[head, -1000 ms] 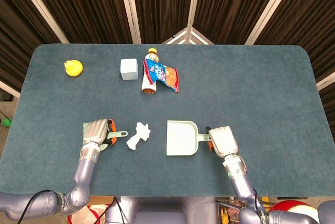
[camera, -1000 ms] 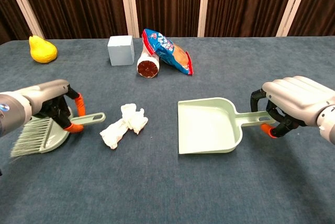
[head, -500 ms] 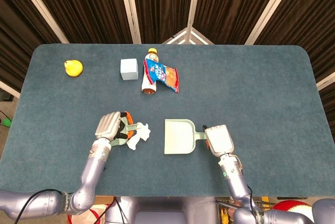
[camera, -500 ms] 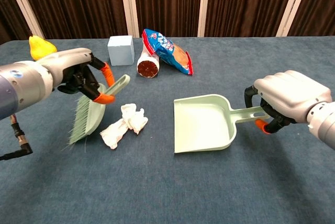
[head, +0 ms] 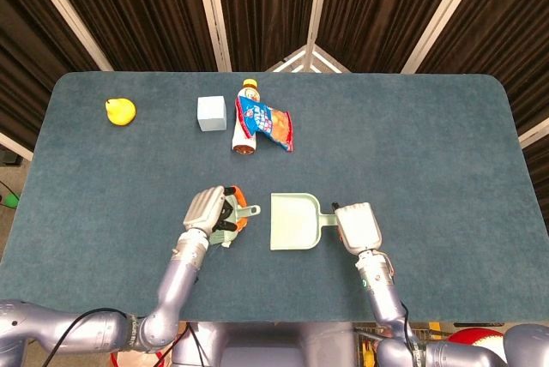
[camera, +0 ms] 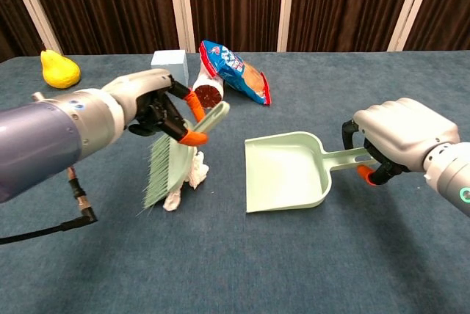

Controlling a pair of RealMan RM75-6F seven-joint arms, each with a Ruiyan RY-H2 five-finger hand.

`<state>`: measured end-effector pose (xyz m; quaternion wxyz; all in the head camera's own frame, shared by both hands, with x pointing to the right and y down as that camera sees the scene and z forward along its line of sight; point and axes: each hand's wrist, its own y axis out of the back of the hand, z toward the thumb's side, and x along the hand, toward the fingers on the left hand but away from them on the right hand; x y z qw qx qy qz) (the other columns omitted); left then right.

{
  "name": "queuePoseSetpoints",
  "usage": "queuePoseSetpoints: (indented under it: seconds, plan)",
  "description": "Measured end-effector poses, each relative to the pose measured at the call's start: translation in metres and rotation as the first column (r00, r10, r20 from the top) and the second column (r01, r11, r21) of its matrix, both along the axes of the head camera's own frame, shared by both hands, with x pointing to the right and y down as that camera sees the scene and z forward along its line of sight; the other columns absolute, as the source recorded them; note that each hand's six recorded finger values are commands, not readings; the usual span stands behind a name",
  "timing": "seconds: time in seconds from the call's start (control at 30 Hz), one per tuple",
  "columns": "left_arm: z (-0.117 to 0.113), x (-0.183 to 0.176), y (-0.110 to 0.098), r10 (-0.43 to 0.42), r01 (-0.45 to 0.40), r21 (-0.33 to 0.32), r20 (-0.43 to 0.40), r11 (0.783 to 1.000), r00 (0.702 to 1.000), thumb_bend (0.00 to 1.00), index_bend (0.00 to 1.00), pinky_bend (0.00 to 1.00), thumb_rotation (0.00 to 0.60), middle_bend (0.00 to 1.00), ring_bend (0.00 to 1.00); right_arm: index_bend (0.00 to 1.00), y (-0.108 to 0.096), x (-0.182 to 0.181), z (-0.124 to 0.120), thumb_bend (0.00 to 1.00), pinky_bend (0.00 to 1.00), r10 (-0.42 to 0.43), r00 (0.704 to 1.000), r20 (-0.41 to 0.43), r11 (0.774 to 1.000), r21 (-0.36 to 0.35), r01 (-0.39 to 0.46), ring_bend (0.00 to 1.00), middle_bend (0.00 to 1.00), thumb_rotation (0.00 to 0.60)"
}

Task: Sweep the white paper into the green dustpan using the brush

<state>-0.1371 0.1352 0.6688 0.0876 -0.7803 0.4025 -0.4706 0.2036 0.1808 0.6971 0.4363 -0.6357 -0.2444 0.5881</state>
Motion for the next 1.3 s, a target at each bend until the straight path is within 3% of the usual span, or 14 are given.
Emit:
queuePoseSetpoints:
  seconds: [0.27,0.43,0.63,0.93,1.3]
  plan:
    - [-0.002,0.037,-0.004,-0.011,0.013,0.026,-0.083,1.0,0.997,0.63,0.78,1.0,0.6,1.0,1.0,0.61,0.002,0.005,0.003,0.48,0.87,0.006,1.0,-0.008,1.0,-0.01,-0.006,0.87,0.86,0.6]
    - [-0.021,0.076,-0.012,-0.003,0.019,0.078,-0.192,0.997,0.981,0.63,0.78,1.0,0.6,1.0,1.0,0.61,0.004,0.004,0.001,0.48,0.87,0.01,1.0,0.004,1.0,-0.017,-0.01,0.87,0.86,0.6]
    - [-0.038,0.086,-0.022,-0.022,0.063,0.142,-0.275,0.988,0.961,0.63,0.78,1.0,0.6,1.0,1.0,0.61,0.002,0.003,-0.003,0.48,0.87,0.007,1.0,0.007,1.0,-0.013,-0.007,0.87,0.86,0.6]
    - [-0.054,0.056,-0.032,-0.039,0.097,0.173,-0.308,0.98,0.95,0.63,0.78,1.0,0.6,1.0,1.0,0.61,0.006,0.002,-0.009,0.48,0.87,-0.001,1.0,0.005,1.0,-0.005,0.001,0.87,0.86,0.6]
    - [-0.068,0.0,-0.048,-0.075,0.135,0.202,-0.279,0.97,0.957,0.63,0.78,1.0,0.6,1.0,1.0,0.61,0.016,0.006,-0.006,0.48,0.87,0.003,1.0,-0.015,1.0,-0.02,-0.003,0.87,0.86,0.6]
